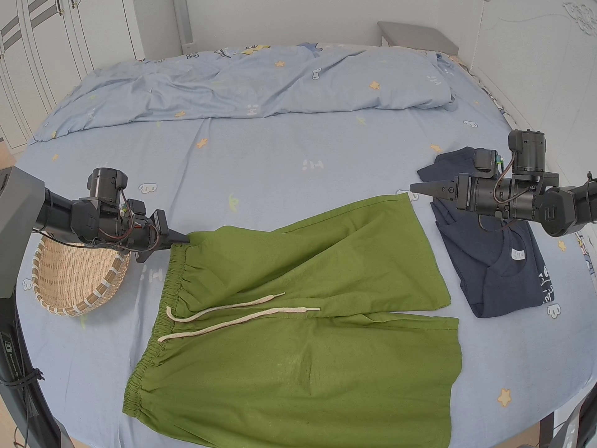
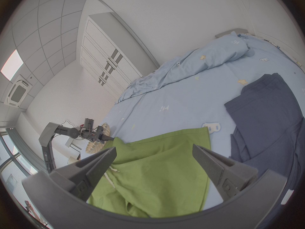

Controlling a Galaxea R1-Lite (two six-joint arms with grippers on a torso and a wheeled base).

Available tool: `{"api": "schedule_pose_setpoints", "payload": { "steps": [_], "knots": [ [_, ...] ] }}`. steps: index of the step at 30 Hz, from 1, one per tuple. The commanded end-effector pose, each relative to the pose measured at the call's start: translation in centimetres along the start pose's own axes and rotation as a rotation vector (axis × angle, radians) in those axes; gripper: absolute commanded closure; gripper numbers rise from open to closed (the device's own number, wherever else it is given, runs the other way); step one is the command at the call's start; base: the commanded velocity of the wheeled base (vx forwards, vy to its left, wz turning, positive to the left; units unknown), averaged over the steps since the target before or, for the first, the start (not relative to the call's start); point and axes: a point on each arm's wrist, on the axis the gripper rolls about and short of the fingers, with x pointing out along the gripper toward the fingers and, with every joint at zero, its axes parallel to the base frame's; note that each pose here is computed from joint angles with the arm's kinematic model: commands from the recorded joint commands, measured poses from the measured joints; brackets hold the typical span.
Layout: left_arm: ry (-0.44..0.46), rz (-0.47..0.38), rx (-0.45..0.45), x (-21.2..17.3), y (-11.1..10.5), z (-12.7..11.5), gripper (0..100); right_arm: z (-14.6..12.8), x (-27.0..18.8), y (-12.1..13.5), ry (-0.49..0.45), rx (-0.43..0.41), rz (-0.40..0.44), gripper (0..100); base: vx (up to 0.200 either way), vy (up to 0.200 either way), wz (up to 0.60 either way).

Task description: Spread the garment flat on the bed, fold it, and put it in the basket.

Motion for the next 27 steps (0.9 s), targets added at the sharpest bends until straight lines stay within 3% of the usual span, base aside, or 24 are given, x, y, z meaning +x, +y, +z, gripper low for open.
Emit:
{"api": "schedule_pose_setpoints", "payload": {
  "steps": [1,7,17,27],
  "knots": [
    [-0.060,-0.027,0.042,-1.5,-1.5,0.7,100,-0.2,1.6,-2.7,0.002,0.019,-0.027,0,0.000,0.000,0.00],
    [-0.104,-0.057,0.087,-2.6,-3.2,1.3,100,0.2,3.7,-5.1,-0.014,0.011,-0.039,0,0.000,0.000,0.00],
    [-0.187,-0.066,0.114,-4.4,-3.7,3.3,100,-1.5,7.1,-8.7,0.009,0.038,-0.078,0,0.000,0.000,0.00],
    [-0.175,-0.069,0.117,-3.8,-3.6,3.1,100,-2.2,9.0,-10.0,0.007,0.044,-0.095,0,0.000,0.000,0.00]
  ]
}}
